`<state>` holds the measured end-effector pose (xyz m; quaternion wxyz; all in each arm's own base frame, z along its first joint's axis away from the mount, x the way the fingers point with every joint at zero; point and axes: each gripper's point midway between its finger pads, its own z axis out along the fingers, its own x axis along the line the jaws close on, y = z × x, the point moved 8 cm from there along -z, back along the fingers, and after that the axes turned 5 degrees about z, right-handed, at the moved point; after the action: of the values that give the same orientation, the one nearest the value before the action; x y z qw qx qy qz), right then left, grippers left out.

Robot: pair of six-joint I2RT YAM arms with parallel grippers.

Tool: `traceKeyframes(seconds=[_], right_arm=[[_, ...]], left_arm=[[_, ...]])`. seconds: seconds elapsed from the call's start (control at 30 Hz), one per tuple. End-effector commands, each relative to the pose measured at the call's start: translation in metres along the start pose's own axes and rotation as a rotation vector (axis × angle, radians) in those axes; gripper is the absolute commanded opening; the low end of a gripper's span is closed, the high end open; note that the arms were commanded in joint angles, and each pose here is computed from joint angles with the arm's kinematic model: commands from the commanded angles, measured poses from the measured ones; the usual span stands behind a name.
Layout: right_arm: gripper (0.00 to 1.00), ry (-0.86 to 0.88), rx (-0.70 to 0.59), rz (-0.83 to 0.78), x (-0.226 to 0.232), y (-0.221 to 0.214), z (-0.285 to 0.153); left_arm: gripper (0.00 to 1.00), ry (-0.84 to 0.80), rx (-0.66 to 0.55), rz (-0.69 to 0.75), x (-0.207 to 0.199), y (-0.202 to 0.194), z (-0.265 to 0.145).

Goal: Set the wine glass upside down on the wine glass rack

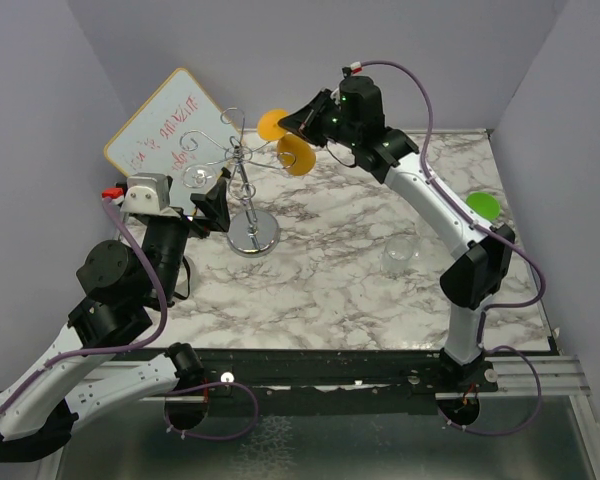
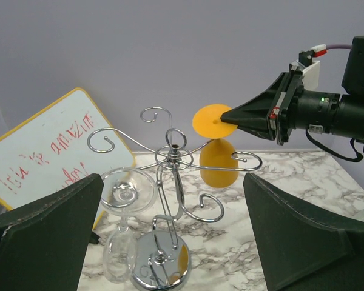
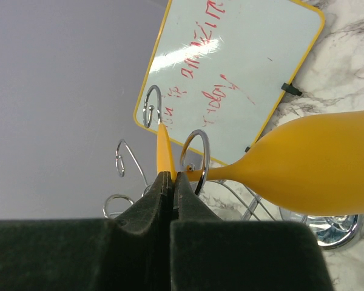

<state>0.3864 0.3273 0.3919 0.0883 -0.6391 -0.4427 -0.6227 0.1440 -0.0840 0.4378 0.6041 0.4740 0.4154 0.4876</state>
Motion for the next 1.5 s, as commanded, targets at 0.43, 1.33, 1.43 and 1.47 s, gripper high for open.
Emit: traceKeyframes(seconds=[0.43, 1.33, 1.43, 1.47], right_arm=[[0.01, 0.083, -0.154, -0.066, 0.026, 0.022, -0.026], [0.29, 0.007, -0.051, -0.159, 0.012, 0.019, -0.01], [0.29, 0.007, -0.051, -0.163, 0.012, 0.02, -0.011], [0.28, 0.006, -0.05, -0.161, 0.011, 0.02, -0.011]], left_arm=[[0.99, -0.004, -0.008, 0.006, 0.0, -0.001, 0.0], [0.99, -0.084, 0.014, -0.025, -0.008, 0.002, -0.002], [0.99, -0.097, 0.029, -0.03, -0.009, 0.001, -0.003], [0.99, -0.102, 0.031, -0.03, -0.01, 0.002, -0.003]])
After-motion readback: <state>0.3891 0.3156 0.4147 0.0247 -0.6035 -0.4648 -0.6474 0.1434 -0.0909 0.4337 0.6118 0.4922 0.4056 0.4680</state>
